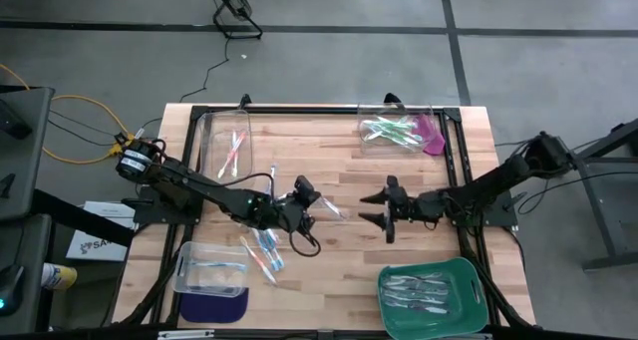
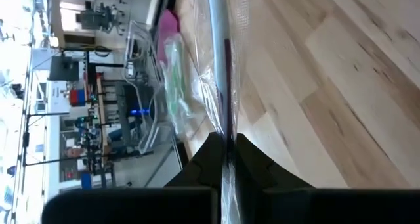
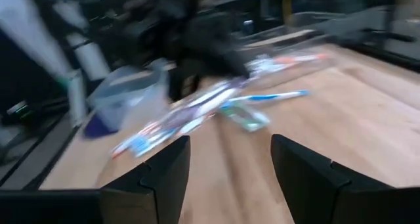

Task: Pick & Place Toothbrushes
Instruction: Put the violet toothbrush into the green bin

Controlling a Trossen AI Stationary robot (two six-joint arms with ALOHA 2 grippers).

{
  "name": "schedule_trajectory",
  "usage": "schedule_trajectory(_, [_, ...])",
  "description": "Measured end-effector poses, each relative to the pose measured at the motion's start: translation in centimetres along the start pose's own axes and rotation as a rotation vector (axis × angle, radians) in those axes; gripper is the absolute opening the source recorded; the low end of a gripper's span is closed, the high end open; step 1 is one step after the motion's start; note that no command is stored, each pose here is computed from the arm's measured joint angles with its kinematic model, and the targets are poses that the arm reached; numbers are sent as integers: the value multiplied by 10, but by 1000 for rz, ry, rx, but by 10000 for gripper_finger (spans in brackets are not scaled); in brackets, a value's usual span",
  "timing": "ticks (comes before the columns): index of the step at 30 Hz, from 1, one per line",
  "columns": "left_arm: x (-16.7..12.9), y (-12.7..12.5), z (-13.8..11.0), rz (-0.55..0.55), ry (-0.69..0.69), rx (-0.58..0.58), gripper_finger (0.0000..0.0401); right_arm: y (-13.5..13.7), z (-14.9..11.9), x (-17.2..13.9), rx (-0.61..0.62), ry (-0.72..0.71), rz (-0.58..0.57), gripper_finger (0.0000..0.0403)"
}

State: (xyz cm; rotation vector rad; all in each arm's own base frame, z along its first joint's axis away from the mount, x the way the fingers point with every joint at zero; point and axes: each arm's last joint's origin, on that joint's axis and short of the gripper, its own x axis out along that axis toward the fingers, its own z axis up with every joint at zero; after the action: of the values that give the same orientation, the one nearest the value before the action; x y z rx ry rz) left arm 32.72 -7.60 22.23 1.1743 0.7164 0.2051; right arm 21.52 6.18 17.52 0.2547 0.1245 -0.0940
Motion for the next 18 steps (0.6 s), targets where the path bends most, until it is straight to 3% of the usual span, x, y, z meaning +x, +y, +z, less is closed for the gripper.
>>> schedule_trajectory(5, [0, 5, 4, 35, -41, -102, 8, 13, -1, -5, -44, 2, 133, 205])
schedule_trajectory(11, [0, 7, 5, 45, -57, -207, 8, 14, 6, -6, 19, -85, 72, 205])
schedule_trajectory(18, [0, 8, 6, 52, -64, -406, 8, 19, 5, -7, -93, -72, 143, 205])
